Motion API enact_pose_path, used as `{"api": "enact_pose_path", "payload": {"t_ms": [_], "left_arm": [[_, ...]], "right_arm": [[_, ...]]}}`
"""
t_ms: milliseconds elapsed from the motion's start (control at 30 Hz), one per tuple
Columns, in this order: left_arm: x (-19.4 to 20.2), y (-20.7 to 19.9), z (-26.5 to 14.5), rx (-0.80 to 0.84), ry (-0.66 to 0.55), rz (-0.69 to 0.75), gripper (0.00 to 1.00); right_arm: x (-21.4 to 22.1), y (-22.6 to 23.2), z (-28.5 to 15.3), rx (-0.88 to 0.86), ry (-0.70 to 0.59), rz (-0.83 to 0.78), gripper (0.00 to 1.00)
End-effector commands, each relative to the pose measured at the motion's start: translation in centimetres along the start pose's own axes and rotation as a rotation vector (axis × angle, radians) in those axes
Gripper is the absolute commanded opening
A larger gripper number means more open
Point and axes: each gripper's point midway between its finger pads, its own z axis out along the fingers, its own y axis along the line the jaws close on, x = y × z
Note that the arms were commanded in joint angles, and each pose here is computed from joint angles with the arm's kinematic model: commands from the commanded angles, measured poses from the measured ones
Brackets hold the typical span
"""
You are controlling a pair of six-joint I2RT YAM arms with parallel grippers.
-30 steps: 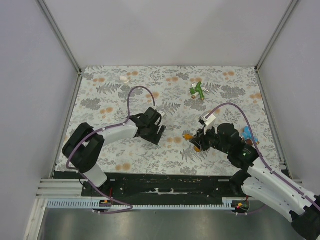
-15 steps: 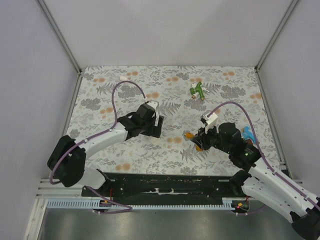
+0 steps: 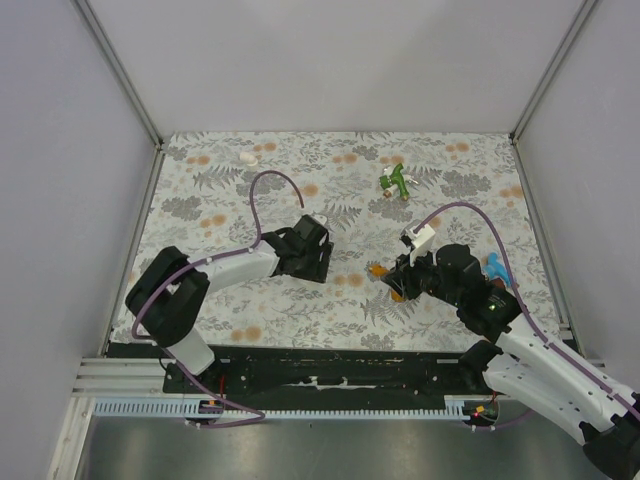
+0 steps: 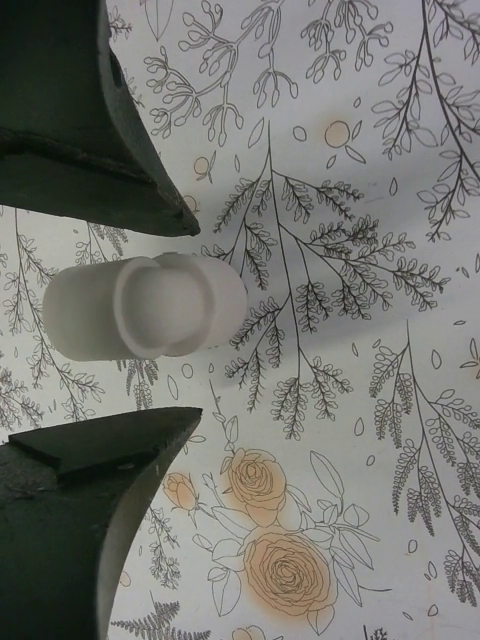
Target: Install the water faucets
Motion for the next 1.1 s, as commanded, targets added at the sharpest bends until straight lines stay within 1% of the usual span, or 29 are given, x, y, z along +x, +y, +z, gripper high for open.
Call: {"api": "enact_pose_path", "payload": {"t_ms": [0,33,67,367,400,500,533,600,667,733,833,933,1000,1067], "left_arm": [[-1.0,-0.7,0.4,-0.029,-0.015,-0.013,0.73],[-0.9,-0.5,0.5,-0.042,-0.012,-0.005,0.69],[-0.7,-0.4,0.6,-0.054,-0.010,-0.001,0.68],[-0.3,-0.3,1.6,-0.077,0.010,0.006,0.64],[-0.4,-0.4,1.6,-0.072,0.009,0.006,0.61],[-0.4,-0.5,1.6,-0.063,0.010,0.007,0.59],[-0.4,-0.6,1.6,-0.059,0.011,0.005,0.55],[-0.4,-0.7,1.5,-0.053,0.010,0.003,0.53],[-0.3,-0.8,1.3,-0.046,0.009,0.000,0.40],[-0.5,-0.9,1.0,-0.037,-0.002,-0.002,0.37],[-1.2,-1.2,0.0,-0.013,-0.035,-0.007,0.22],[-2.4,-1.6,-1.7,0.029,-0.090,-0.011,0.10],[-3.7,-2.0,-3.5,0.072,-0.145,-0.014,0.04],[-4.7,-2.5,-5.2,0.132,-0.185,-0.009,0.02]], "right_arm": [[-2.6,0.0,-0.3,0.011,-0.071,-0.001,0.02],[-2.6,0.0,-0.3,0.012,-0.071,-0.001,0.02],[-2.5,0.0,-0.2,0.013,-0.068,-0.001,0.02],[-2.4,-0.1,-0.2,0.017,-0.069,-0.004,0.02],[-2.3,-0.2,-0.2,0.021,-0.066,-0.003,0.02],[-2.3,-0.2,-0.2,0.021,-0.068,-0.002,0.02],[-2.3,-0.2,-0.2,0.020,-0.069,-0.002,0.02],[-2.3,-0.2,-0.2,0.021,-0.068,0.000,0.02],[-2.2,-0.1,-0.2,0.018,-0.064,0.000,0.02],[-2.3,-0.1,-0.2,0.015,-0.067,-0.001,0.01],[-2.2,0.0,-0.1,0.012,-0.062,0.000,0.00],[-2.3,0.2,0.2,-0.005,-0.061,0.001,0.00],[-2.6,0.8,0.4,-0.036,-0.064,-0.006,0.00],[-2.8,1.2,0.6,-0.064,-0.059,-0.022,0.00]]}}
